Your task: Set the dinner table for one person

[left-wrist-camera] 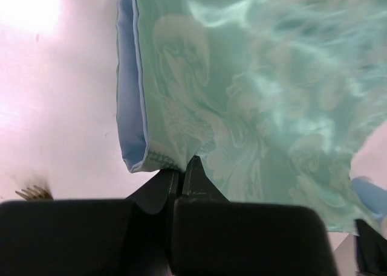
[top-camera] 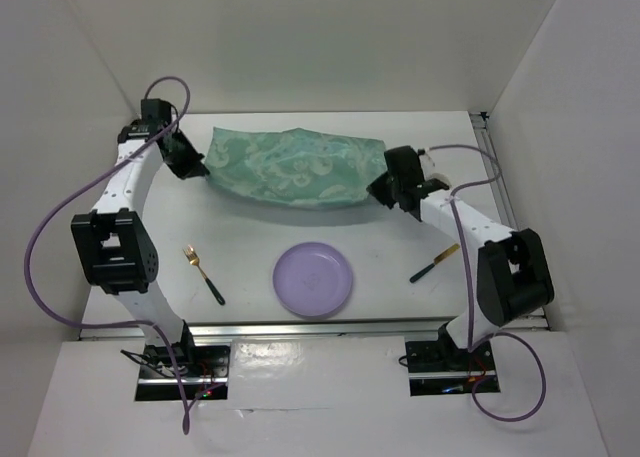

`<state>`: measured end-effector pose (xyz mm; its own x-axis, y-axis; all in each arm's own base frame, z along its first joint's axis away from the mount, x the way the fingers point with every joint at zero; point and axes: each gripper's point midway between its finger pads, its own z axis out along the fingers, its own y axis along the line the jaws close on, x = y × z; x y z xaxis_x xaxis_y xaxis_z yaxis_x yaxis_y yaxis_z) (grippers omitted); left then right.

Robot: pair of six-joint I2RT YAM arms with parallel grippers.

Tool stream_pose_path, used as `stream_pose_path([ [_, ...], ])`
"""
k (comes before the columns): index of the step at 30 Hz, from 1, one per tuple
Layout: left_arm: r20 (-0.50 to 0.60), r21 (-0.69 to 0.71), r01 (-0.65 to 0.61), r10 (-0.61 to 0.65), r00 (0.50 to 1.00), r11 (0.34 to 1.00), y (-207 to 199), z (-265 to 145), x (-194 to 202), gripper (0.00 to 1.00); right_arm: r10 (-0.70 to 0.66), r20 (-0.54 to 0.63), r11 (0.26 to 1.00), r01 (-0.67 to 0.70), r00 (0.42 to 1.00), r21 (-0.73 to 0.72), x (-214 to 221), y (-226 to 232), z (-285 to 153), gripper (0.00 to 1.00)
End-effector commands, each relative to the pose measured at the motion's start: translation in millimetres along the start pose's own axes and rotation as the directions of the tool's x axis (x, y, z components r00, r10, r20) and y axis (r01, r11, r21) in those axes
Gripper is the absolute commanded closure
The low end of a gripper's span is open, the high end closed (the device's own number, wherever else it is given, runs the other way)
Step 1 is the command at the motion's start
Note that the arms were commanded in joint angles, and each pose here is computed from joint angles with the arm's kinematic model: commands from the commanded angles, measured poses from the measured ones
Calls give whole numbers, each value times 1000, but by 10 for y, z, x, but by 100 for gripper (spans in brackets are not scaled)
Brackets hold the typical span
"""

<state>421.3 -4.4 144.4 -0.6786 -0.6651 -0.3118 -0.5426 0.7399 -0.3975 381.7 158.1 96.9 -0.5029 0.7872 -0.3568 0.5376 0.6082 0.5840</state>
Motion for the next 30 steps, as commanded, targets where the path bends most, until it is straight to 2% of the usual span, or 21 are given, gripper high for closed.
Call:
stream_pose_path([
  [1, 121, 79, -93, 83, 989, 993, -287, -650, -272, 100, -56, 196, 985, 86, 979, -147, -596, 687, -558, 100],
  [3, 226, 126, -119, 88, 970, 985, -405, -1065, -473, 100, -62, 255, 963, 125, 965, -238, -772, 952, -908, 100],
  [6, 326, 209, -161, 87, 941, 965, -543, -1599, -559, 100, -69, 326, 929, 180, 943, -322, -973, 1222, -1377, 100],
  [9, 406, 227, -160, 55, 912, 961, -511, -1980, -663, 100, -87, 370, 899, 233, 925, -370, -1101, 1390, -1804, 100],
  [13, 532, 279, -201, 23, 846, 939, -530, -2622, -689, 100, -76, 425, 872, 267, 902, -410, -1224, 1425, -2307, 100],
  [16, 573, 282, -235, 33, 819, 930, -545, -2952, -638, 100, -80, 453, 857, 294, 888, -424, -1256, 1390, -2547, 100],
  [17, 583, 281, -233, 27, 812, 931, -534, -3017, -654, 100, -72, 469, 845, 303, 880, -440, -1294, 1403, -2735, 100],
  [22, 617, 293, -288, 50, 785, 912, -602, -3243, -637, 100, -85, 503, 829, 341, 860, -443, -1365, 1441, -3006, 100],
  [26, 578, 323, -310, 73, 813, 894, -680, -3005, -694, 100, -97, 538, 819, 374, 837, -435, -1442, 1549, -2994, 100],
  [30, 527, 345, -304, 85, 845, 888, -744, -2679, -831, 100, -130, 565, 817, 411, 815, -405, -1532, 1782, -2724, 100],
])
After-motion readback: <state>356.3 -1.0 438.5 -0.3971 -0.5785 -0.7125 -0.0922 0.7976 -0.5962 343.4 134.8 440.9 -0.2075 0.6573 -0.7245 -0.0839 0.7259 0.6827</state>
